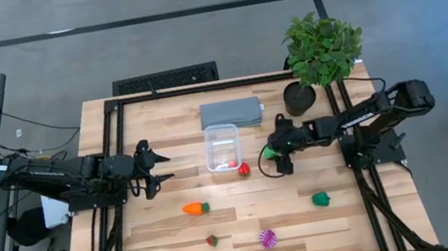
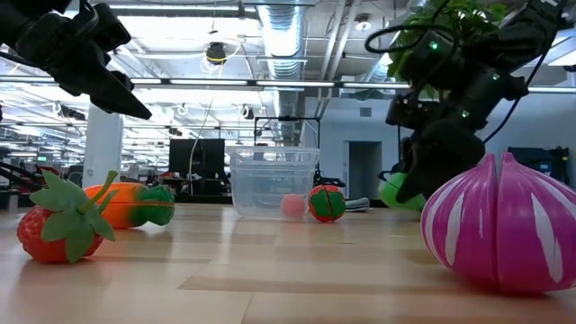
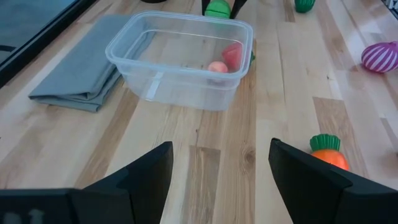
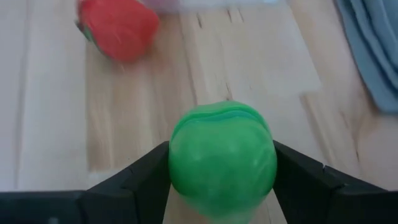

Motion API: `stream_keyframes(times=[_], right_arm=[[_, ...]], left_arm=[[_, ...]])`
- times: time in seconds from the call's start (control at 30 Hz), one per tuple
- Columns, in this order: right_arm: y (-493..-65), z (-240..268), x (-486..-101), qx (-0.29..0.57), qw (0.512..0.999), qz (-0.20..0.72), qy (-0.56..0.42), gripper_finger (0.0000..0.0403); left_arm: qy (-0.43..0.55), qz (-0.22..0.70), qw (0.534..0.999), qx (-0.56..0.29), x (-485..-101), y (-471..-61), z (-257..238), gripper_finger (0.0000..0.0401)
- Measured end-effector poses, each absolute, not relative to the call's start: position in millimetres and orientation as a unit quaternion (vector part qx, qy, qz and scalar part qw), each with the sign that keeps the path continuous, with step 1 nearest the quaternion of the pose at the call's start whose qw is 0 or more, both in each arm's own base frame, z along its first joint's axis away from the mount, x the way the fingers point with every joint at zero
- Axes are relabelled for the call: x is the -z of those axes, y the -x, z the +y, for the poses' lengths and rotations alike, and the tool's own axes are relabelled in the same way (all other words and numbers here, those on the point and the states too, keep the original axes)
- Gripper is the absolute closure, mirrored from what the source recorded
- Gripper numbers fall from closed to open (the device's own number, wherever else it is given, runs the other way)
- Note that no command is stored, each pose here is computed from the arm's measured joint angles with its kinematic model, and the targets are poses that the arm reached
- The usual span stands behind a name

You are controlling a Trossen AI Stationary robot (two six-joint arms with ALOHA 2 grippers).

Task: Pick and placing Produce into tupperware
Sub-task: Put the green pear into the transparent bin

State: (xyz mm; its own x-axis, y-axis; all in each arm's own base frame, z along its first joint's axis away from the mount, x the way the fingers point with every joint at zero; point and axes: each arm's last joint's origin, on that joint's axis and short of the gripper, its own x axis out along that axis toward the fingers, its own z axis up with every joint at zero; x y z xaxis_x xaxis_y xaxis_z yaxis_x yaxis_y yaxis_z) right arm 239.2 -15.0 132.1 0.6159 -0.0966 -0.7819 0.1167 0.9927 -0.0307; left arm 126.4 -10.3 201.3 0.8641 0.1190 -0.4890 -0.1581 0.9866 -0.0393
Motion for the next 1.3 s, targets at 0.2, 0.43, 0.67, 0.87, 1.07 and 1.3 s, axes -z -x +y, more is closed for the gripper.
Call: stream_keyframes(times=[0.2,0.43,0.67,0.87,1.07,1.3], right_arm=[[-244.6,-14.9,-136.9,0.049,0.914,0.403,-0.004,0.0139],[-259.5,-15.7,-155.2,0.039,0.928,0.369,0.021,0.0138],[-278.1,-15.8,-182.6,0.017,0.943,0.328,0.052,0.0138],[-289.0,-16.4,-202.0,0.012,0.951,0.299,0.076,0.0138],[-296.2,-16.8,-216.2,0.009,0.957,0.275,0.093,0.0138],[-303.4,-17.2,-231.5,0.007,0.962,0.25,0.11,0.0138]], left_arm=[[0.039,0.252,0.964,-0.072,-201.1,-126.3,-10.3,0.0147],[0.039,0.252,0.964,-0.072,-201.0,-126.3,-10.3,0.0147],[0.037,0.255,0.963,-0.074,-200.4,-125.9,-10.1,0.0147],[0.037,0.256,0.963,-0.075,-200.3,-125.9,-10.0,0.0147],[0.036,0.255,0.963,-0.075,-200.5,-126.0,-10.0,0.0147],[0.032,0.251,0.964,-0.078,-201.1,-126.3,-9.8,0.0147]])
